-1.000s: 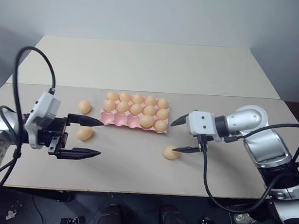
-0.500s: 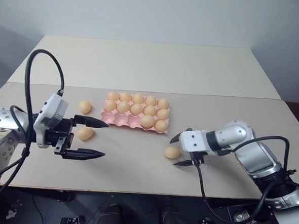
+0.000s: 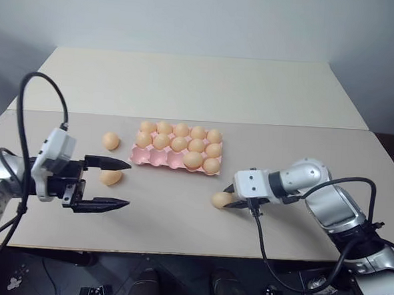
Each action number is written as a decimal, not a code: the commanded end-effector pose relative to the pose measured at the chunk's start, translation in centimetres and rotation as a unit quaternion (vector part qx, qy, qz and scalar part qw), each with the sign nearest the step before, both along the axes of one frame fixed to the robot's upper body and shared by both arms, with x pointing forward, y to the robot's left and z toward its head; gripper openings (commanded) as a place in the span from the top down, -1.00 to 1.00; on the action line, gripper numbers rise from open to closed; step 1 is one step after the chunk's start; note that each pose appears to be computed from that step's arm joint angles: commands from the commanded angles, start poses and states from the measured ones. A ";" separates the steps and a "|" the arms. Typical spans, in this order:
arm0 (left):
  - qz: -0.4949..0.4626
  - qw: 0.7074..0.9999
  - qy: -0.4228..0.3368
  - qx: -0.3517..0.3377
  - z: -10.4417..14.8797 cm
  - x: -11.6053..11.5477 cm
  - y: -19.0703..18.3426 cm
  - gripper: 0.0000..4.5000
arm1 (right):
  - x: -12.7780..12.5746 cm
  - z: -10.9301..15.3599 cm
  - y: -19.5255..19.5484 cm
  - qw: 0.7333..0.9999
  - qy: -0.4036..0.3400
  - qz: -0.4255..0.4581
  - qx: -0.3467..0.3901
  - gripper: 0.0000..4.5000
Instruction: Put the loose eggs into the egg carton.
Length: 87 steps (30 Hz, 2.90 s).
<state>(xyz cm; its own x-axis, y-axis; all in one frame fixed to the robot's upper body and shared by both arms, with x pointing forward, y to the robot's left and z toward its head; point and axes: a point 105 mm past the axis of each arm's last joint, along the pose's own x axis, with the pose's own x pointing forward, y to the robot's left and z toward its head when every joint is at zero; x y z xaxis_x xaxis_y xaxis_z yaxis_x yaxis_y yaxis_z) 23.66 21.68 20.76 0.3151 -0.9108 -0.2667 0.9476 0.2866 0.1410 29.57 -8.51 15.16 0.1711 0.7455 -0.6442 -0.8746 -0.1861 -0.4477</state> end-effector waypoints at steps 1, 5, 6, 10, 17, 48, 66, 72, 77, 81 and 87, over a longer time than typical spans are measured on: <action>0.056 0.998 -0.033 0.003 1.7 0.2 2.1 -1.00 | 0.6 4.7 1.6 0.997 -0.052 0.017 0.054 0.41; 0.089 0.995 -0.038 0.003 2.1 0.0 3.4 -1.00 | 2.3 6.5 4.4 0.993 -0.076 0.026 0.085 0.41; 0.095 0.995 -0.038 0.005 2.1 -0.1 3.8 -1.00 | 2.8 6.8 5.4 0.992 -0.083 0.027 0.092 0.41; 0.120 0.992 -0.033 0.016 2.0 -0.9 5.0 -1.00 | 4.7 6.7 8.6 0.989 -0.101 0.018 0.104 0.41; 0.149 0.988 -0.035 0.008 2.2 -1.9 5.7 -1.00 | 6.4 5.0 10.9 0.990 -0.110 0.002 0.094 0.41; 0.332 0.941 0.026 0.060 -1.3 1.9 8.6 -1.00 | -0.1 10.2 7.6 0.975 -0.060 0.094 0.190 -0.29; 0.326 0.931 0.113 0.123 -4.1 6.4 4.3 -1.00 | -0.6 10.0 5.6 0.978 -0.070 0.100 0.167 -0.29; 0.307 0.936 0.109 0.130 -5.2 8.0 3.6 -1.00 | -1.0 9.7 5.1 0.979 -0.066 0.093 0.167 -0.29; 0.296 0.933 0.115 0.167 -6.7 8.3 3.7 -0.92 | -1.2 9.6 4.9 0.981 -0.063 0.083 0.167 -0.31; 0.297 0.934 0.101 0.171 -6.7 9.2 3.9 -0.46 | -1.1 9.8 4.7 0.980 -0.063 0.071 0.174 -0.31; 0.296 0.935 0.096 0.171 -6.5 9.2 4.2 0.12 | -1.2 9.8 4.5 0.980 -0.054 0.057 0.182 -0.31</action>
